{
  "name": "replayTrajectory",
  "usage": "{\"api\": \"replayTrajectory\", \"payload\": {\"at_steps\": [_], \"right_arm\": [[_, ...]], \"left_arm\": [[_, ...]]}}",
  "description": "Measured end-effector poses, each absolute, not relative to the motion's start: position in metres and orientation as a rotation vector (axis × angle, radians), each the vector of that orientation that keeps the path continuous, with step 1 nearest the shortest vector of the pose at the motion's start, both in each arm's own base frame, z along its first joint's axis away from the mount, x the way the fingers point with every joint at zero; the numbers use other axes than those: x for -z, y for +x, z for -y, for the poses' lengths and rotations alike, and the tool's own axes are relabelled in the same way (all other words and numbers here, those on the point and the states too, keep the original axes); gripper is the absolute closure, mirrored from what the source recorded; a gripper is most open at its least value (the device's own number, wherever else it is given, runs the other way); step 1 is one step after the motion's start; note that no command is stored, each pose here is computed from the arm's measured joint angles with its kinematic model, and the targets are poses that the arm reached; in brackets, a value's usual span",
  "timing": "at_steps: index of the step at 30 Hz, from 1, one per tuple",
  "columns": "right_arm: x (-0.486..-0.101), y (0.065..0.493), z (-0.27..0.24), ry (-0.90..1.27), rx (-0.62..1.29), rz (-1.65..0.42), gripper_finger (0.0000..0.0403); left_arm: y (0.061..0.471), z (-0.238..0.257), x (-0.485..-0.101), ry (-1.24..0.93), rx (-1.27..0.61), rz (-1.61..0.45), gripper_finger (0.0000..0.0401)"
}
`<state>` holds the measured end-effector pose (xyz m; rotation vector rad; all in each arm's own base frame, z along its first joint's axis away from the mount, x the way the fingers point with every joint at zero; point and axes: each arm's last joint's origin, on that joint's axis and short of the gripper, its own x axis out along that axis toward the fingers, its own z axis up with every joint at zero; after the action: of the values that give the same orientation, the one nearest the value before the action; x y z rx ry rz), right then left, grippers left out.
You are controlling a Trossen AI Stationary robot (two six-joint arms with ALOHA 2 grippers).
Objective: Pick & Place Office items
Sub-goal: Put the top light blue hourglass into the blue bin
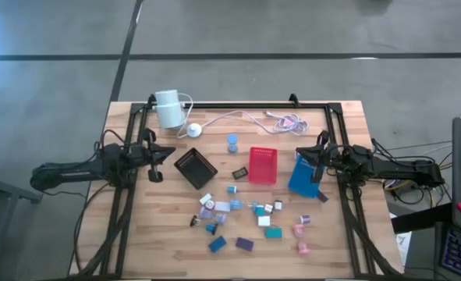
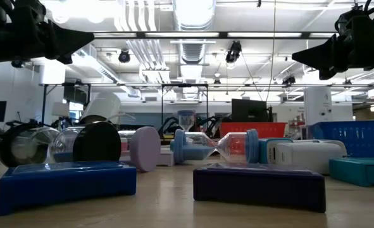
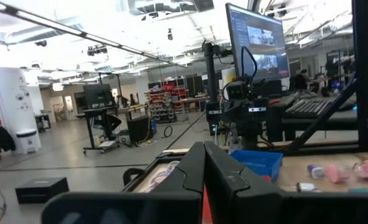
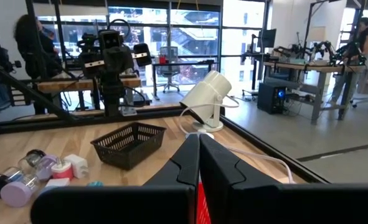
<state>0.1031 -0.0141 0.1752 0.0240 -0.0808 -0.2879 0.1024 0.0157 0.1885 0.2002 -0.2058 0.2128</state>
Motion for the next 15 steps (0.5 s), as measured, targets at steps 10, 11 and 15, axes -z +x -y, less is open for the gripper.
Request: {"api": "replayTrajectory", "payload": {"at_steps": [10,11,15], "right_arm": [[-0.1738,0.1034,0.0139,0.028,0.283,0.066,0.0394],[-0.1726,0.1038,0.0139,0.031,0.28,0.053,0.0394],[-0.171,0.1072,0.0145,0.067,0.291,0.036,0.0394]], "left_arm": [[0.103,-0.0165,-0.1878,0.167,-0.235,0.198,0.0392],[0.103,-0.0165,-0.1878,0.164,-0.235,0.199,0.0392],[0.103,-0.0165,-0.1878,0.165,-0.235,0.199,0.0392]]}}
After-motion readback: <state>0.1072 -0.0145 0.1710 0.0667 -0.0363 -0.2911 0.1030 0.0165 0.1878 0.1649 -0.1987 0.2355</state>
